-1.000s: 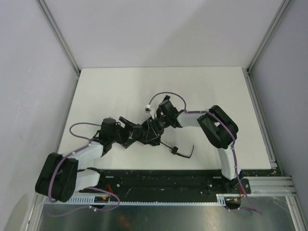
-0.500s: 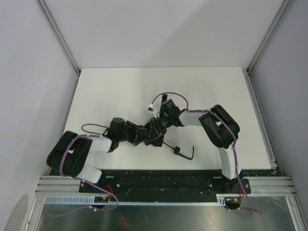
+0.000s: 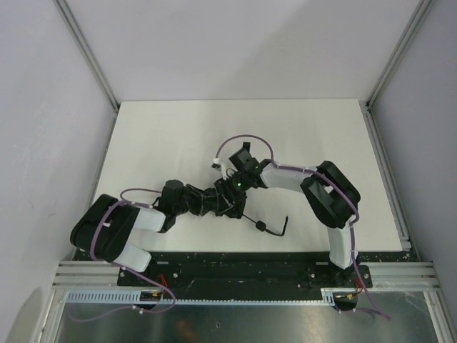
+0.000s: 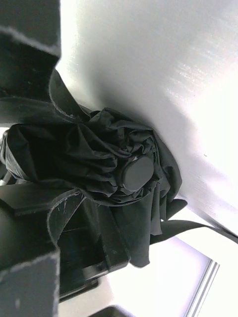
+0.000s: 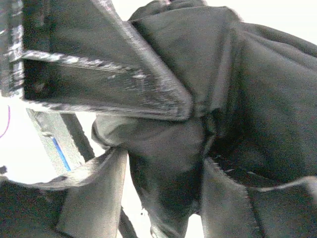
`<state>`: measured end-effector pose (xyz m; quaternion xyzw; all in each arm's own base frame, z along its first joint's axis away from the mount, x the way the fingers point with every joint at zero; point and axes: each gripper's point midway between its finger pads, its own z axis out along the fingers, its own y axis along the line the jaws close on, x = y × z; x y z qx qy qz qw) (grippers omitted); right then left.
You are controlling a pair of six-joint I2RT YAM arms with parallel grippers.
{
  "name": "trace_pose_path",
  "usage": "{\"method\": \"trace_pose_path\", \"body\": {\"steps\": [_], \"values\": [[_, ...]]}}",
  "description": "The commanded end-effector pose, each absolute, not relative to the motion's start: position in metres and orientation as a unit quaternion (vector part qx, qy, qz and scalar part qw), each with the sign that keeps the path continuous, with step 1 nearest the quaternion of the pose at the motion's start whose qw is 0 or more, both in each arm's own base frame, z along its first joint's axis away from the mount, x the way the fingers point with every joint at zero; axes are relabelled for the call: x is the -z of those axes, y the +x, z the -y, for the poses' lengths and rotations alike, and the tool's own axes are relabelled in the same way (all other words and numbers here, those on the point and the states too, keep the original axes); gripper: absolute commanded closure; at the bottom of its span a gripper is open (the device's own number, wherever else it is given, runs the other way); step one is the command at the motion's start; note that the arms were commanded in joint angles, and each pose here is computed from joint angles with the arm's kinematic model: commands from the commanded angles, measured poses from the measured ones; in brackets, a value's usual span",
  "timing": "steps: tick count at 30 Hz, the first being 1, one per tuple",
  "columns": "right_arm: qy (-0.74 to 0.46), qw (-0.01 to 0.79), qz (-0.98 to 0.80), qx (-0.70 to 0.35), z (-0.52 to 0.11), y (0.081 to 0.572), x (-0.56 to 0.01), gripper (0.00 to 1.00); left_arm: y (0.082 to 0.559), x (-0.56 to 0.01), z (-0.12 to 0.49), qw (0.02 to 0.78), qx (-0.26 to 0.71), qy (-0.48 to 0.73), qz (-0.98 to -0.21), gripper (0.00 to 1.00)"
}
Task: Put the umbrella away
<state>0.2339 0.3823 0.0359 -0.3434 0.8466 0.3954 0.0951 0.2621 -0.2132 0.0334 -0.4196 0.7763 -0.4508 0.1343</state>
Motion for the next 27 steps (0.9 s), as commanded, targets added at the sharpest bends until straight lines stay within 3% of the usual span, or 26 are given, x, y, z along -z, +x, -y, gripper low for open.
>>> {"method": "trace_pose_path", "body": {"steps": [1, 3, 5, 12, 17, 22, 27], "values": [[-0.413, 0.149, -0.837, -0.326, -0.378, 0.221, -0.068, 0.27, 0.231, 0.02, 0.192, 0.106, 0.351, -0.444, -0.818, 1.0], [-0.428, 0.189, -0.831, -0.303, -0.379, 0.224, -0.085, 0.1, 0.226, 0.022, 0.193, 0.09, 0.344, -0.446, -0.821, 1.0], [-0.453, 0.234, -0.817, -0.269, -0.378, 0.228, -0.1, 0.03, 0.22, 0.027, 0.192, 0.072, 0.328, -0.45, -0.828, 1.0], [-0.51, 0.355, -0.78, -0.077, -0.378, 0.248, -0.099, 0.01, 0.21, 0.028, 0.184, 0.045, 0.272, -0.457, -0.845, 1.0], [-0.523, 0.399, -0.754, -0.005, -0.39, 0.251, -0.082, 0.01, 0.206, 0.025, 0.185, 0.031, 0.267, -0.463, -0.844, 1.0], [-0.523, 0.395, -0.752, 0.069, -0.379, 0.265, -0.044, 0.14, 0.202, 0.026, 0.186, 0.017, 0.263, -0.466, -0.845, 1.0], [-0.523, 0.339, -0.779, 0.076, -0.357, 0.263, -0.001, 0.48, 0.2, 0.024, 0.185, 0.014, 0.257, -0.466, -0.847, 1.0]]}}
